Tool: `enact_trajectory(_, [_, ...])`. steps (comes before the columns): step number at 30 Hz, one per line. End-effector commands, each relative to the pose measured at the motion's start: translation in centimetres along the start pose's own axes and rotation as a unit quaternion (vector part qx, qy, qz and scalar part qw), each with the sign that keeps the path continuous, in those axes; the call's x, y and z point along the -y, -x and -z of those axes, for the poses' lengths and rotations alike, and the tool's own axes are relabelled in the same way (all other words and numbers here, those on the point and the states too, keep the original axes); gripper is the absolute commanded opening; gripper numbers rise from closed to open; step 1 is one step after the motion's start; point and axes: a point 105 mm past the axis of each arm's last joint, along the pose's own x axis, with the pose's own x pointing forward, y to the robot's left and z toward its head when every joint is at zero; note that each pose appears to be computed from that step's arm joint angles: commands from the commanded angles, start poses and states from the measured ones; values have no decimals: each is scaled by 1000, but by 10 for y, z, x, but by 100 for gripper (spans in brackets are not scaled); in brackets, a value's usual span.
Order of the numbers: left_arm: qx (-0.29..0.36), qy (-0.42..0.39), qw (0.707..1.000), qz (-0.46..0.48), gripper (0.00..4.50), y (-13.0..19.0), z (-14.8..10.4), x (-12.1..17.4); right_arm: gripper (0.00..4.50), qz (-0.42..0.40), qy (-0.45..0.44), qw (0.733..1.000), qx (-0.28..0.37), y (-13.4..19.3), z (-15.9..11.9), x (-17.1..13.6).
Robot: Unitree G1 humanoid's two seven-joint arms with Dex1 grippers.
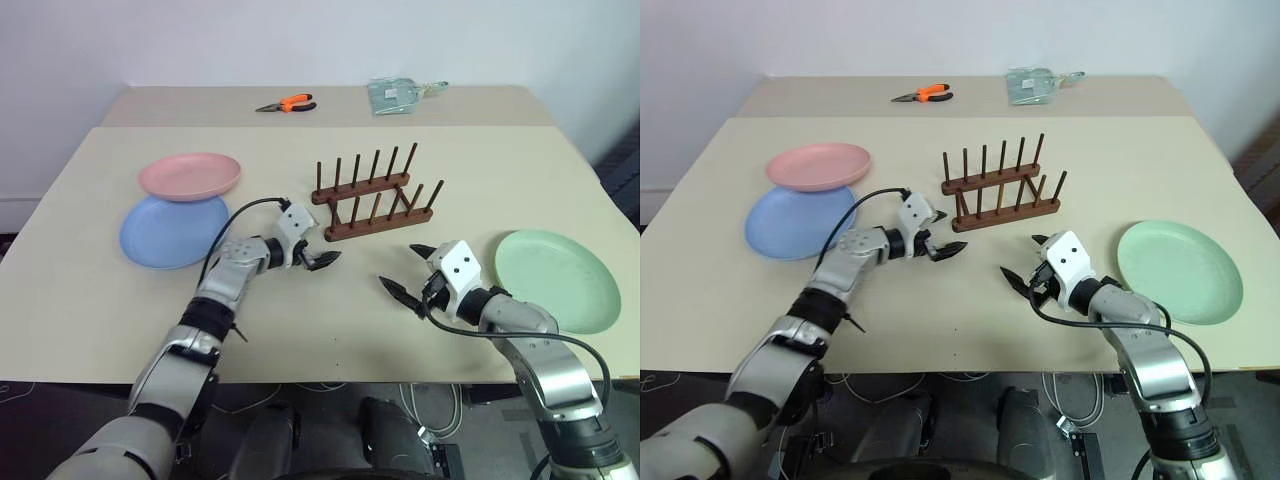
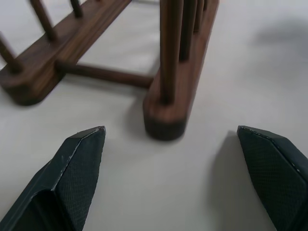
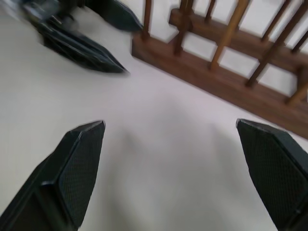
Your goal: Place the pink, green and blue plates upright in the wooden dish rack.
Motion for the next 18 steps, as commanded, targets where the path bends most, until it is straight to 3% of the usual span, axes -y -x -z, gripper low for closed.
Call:
enact_trajectory(1, [-6,-5,1000,2,398,-11,5,5,450,10,10,1000,15,3,-10,-8])
enact_trajectory(2, [-1,-1,1000,2,368,-12,4,5,450,12,10,1000,12,3,-10,-9])
enact_trajectory(7, [12,-10,1000,22,109,-15,5,16,450,28,15,999,-3,11,-3,-2])
enact_trajectory(8, [13,-14,1000,25,77,-14,6,17,450,30,17,999,-5,12,-2,0])
enact_trajectory(18, [54,-73,984,151,77,30,0,51,450,7,9,997,-75,52,15,28])
